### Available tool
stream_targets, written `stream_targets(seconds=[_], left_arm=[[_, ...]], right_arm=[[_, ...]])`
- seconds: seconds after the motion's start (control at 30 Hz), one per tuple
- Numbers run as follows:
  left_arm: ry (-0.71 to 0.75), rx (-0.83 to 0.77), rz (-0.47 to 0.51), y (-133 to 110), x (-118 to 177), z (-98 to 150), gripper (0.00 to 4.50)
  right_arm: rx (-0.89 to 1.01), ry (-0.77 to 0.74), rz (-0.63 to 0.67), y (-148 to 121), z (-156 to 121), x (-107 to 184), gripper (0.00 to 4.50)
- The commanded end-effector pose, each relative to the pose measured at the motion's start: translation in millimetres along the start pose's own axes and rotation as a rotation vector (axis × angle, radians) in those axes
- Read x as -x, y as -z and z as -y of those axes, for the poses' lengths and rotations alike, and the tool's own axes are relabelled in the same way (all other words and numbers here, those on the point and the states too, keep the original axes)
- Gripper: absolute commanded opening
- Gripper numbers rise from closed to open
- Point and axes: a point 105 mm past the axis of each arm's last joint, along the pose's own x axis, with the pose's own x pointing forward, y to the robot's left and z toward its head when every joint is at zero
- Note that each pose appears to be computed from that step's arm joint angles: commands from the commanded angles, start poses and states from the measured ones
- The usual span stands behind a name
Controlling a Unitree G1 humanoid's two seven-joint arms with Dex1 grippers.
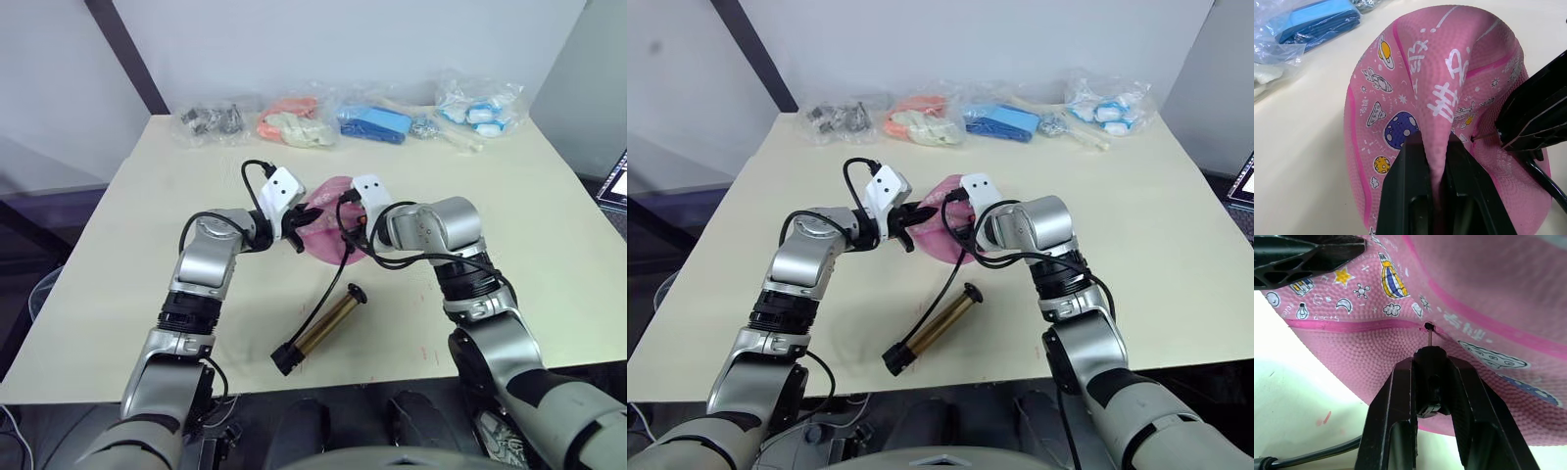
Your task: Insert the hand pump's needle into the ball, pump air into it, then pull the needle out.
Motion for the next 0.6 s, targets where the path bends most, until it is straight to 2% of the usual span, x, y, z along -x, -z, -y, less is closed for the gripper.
stream_targets(seconds=[0.03,0.1,0.13,0.23,0.6], left_arm=[[0.144,0.033,-0.094,26.7,-18.2,32.2,0.04],[0.144,0.03,-0.094,26.8,-18.4,31.8,0.04],[0.143,0.028,-0.094,26.8,-18.5,31.4,0.01],[0.139,0.024,-0.095,26.9,-18.6,30.3,0.0],[0.104,0.005,-0.108,31.3,-15.9,20.7,0.0]], right_arm=[[0.045,-0.05,0.075,-15.1,-15.2,8.5,0.39],[0.048,-0.053,0.07,-13.0,-14.6,9.2,0.39],[0.052,-0.053,0.068,-11.8,-14.3,9.4,0.89],[0.063,-0.046,0.074,-11.7,-13.3,11.0,1.94],[0.123,-0.051,0.083,-7.7,-7.5,34.6,1.94]])
